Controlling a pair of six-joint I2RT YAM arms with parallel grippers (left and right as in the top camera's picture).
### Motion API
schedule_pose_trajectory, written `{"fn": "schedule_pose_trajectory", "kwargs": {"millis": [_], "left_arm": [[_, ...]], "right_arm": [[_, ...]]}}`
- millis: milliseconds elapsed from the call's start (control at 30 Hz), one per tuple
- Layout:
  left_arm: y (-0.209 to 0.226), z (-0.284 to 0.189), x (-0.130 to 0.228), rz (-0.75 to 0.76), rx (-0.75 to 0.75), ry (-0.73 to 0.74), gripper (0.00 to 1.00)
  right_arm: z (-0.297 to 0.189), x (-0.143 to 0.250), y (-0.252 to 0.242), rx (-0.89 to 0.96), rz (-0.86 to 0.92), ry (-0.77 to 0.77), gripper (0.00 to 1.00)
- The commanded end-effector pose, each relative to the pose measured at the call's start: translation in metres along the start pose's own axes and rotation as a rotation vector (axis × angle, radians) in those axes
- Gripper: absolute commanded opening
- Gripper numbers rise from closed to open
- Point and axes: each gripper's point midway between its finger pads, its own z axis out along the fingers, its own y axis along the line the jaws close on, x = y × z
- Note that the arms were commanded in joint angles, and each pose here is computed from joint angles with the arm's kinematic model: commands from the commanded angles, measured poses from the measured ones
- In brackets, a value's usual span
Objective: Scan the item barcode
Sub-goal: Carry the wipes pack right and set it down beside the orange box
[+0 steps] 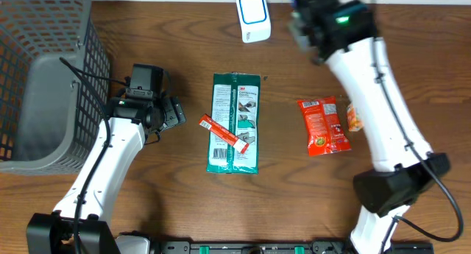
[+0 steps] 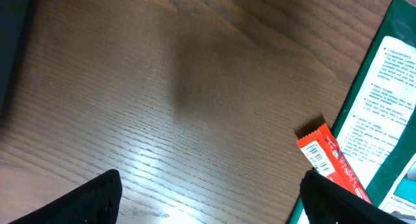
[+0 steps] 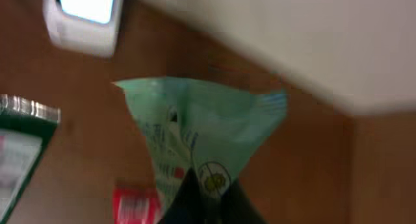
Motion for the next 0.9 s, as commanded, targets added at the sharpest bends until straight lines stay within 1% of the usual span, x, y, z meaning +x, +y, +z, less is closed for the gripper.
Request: {"fn": "schedule_pose_trajectory", "kwargs": {"millis": [0,133,200,300,467,600,733,867], "left_arm": [[0.001,-0.001,-0.004,-0.009,-0.006,-0.009,0.88],[0.001,-0.001,-0.004,-0.009,-0.006,-0.009,0.88],[0.001,-0.001,-0.004,-0.009,-0.006,-0.009,0.89],[0.001,-0.001,-0.004,-0.009,-0.006,-0.009,0.88],[0.001,-0.001,-0.004,-0.009,-0.006,-0.009,0.88],[0.001,-0.001,-0.004,-0.009,-0.006,-0.009,0.88],[0.001,-0.001,-0.004,-0.009,-0.006,-0.009,0.88],[0.001,-0.001,-0.004,-0.009,-0.006,-0.009,0.88]], "right_arm": [[0.03,0.042,-0.007,-0.125,0.167,0.174,0.01],[0.056,0.095,-0.037,-0.123,0.24,0.343,0.01],[0.074,0.131,-0.055,-0.099,0.304,0.447,0.01],[0.093,0.173,-0.07,-0.081,0.37,0.554,0.01],[0.12,0.235,-0.084,-0.063,0.452,0.678,0.01],[0.135,0.268,-0.086,-0.055,0.49,0.725,0.01],[0.151,0.289,-0.085,-0.048,0.508,0.727,0.01],[0.166,0.3,-0.082,-0.074,0.433,0.7,0.01]]}}
